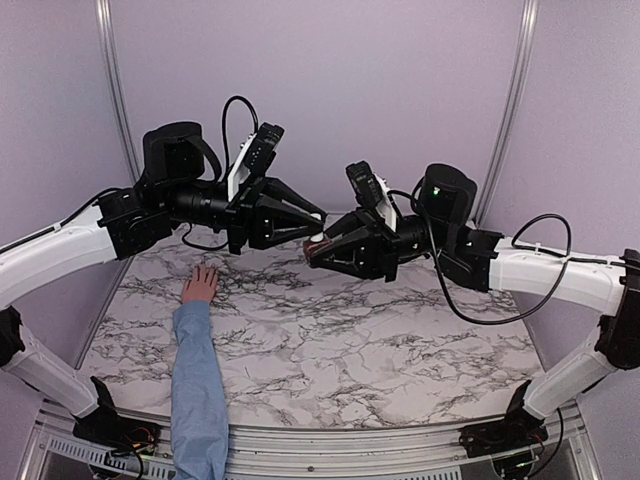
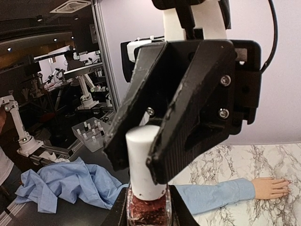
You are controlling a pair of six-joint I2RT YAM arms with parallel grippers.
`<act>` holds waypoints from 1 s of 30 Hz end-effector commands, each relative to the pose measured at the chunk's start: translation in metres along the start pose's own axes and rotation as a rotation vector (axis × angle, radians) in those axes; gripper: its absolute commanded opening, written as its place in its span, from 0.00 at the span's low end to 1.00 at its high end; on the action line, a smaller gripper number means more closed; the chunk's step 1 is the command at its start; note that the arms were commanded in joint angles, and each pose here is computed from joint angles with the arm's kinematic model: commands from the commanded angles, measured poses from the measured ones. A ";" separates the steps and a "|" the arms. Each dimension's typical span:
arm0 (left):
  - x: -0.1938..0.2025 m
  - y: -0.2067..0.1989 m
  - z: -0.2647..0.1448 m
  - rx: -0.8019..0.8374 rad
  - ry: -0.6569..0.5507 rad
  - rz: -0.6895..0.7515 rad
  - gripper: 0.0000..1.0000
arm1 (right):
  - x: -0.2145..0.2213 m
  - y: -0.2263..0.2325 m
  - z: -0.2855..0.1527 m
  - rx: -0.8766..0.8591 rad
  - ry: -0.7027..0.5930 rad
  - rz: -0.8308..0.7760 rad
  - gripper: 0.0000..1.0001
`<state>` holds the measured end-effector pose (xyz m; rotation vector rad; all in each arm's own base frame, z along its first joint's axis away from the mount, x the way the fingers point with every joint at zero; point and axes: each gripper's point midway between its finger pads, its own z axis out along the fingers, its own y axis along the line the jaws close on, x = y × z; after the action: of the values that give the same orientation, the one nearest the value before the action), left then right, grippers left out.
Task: Paint the nails
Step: Unscrew the nail polish bottle.
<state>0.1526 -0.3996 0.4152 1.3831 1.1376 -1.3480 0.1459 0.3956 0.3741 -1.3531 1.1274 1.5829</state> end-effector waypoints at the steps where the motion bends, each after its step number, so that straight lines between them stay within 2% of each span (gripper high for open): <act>1: 0.003 0.003 -0.004 -0.058 0.024 0.014 0.10 | -0.025 -0.005 -0.001 0.020 -0.051 -0.059 0.00; 7: 0.004 0.007 -0.009 -0.126 0.031 0.008 0.00 | -0.028 -0.017 -0.002 0.073 -0.070 -0.057 0.00; 17: 0.013 0.047 -0.021 -0.400 0.058 -0.019 0.00 | -0.036 -0.059 -0.019 0.375 -0.092 -0.122 0.00; 25: 0.026 0.087 -0.021 -0.601 0.040 -0.165 0.00 | -0.037 -0.100 -0.040 0.641 -0.093 -0.119 0.00; 30: 0.030 0.103 -0.019 -0.707 0.014 -0.193 0.00 | -0.038 -0.118 -0.047 0.750 -0.060 -0.144 0.00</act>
<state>0.2477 -0.3949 0.3899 0.8773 1.5393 -0.9495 0.2462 0.4016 0.3517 -0.9928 1.3902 1.0930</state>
